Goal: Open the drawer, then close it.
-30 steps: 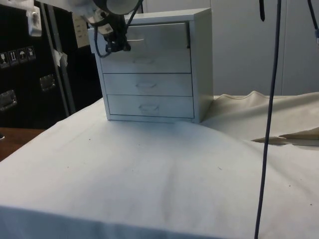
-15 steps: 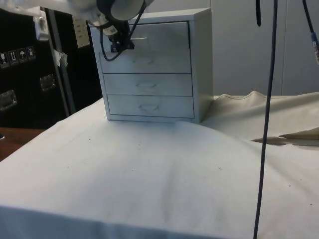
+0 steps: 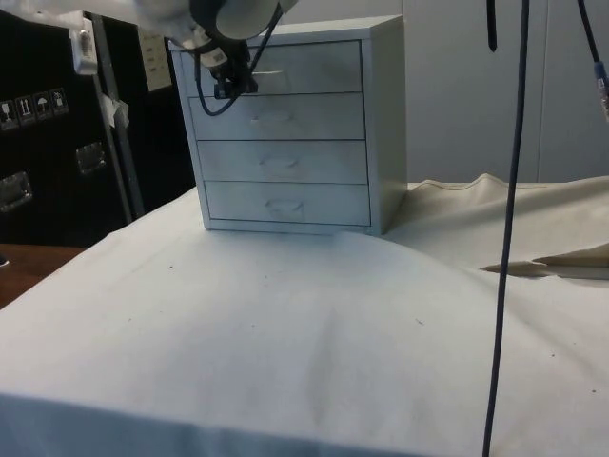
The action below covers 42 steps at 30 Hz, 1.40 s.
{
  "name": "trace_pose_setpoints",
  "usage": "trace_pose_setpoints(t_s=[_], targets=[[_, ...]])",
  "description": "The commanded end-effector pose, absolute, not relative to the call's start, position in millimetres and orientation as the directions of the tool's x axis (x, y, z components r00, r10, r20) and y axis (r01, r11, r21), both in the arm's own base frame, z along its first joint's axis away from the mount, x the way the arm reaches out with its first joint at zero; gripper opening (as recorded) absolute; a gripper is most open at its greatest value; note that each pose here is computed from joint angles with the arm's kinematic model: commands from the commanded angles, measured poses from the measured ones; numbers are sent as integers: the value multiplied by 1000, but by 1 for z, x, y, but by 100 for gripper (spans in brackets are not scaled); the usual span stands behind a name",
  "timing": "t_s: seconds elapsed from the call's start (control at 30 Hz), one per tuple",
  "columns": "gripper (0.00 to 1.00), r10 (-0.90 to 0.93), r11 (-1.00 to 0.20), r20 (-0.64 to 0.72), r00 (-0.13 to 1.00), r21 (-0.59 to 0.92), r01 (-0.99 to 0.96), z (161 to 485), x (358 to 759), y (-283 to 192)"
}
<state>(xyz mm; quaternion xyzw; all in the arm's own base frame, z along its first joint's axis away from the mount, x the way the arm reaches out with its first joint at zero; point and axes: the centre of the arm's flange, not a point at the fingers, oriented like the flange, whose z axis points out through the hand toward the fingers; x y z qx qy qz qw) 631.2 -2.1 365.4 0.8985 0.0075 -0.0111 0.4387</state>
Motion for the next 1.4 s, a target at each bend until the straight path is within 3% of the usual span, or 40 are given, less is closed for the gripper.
trace_pose_setpoints(t_s=[0.0,1.37], targets=[[0,7,-620,-23,1000,784,23,366,630,3],[0,-55,-785,31,998,616,-62,354,625,46]])
